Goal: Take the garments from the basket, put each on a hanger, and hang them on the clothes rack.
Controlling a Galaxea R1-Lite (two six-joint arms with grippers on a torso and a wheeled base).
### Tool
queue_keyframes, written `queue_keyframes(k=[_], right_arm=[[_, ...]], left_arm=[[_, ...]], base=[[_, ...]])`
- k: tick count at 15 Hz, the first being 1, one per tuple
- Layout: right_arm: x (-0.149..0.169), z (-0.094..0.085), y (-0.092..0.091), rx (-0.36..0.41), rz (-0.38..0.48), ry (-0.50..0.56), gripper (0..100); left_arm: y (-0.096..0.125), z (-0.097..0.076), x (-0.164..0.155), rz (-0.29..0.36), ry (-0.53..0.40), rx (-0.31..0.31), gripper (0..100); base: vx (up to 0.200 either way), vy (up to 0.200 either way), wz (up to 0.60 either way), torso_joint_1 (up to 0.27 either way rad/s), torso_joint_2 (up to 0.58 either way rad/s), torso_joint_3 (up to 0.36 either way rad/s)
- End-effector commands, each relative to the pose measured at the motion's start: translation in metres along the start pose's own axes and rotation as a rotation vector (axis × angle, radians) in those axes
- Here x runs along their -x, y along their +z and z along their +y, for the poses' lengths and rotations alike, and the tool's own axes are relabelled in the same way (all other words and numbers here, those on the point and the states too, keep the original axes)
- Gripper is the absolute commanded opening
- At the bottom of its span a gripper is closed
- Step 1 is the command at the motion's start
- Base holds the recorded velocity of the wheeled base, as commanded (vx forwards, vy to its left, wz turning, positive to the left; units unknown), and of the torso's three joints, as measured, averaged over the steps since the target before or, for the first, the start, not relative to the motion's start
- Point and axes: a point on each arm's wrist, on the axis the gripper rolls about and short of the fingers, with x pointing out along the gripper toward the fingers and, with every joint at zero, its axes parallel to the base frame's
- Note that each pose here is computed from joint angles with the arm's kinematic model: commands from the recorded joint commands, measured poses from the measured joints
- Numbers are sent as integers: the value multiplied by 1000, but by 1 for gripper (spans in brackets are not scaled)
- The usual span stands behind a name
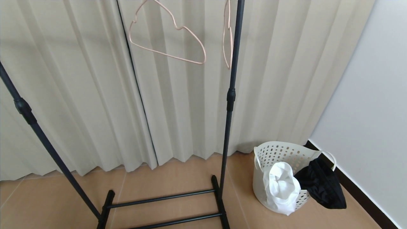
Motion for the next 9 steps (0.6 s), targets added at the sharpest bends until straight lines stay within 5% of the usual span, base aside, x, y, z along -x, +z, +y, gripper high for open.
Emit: queue_keyframes(k=[1,5,9], right_arm=[[0,0,0,0,2,1,100],[0,0,0,0,2,1,100],[0,0,0,0,2,1,100]], left_arm=[[0,0,0,1,0,0,100],[0,0,0,1,0,0,100],[0,0,0,1,0,2,100]], base=[[0,-200,0,7,2,2],[0,-200,0,2,4,2],[200,0,0,0,2,1]])
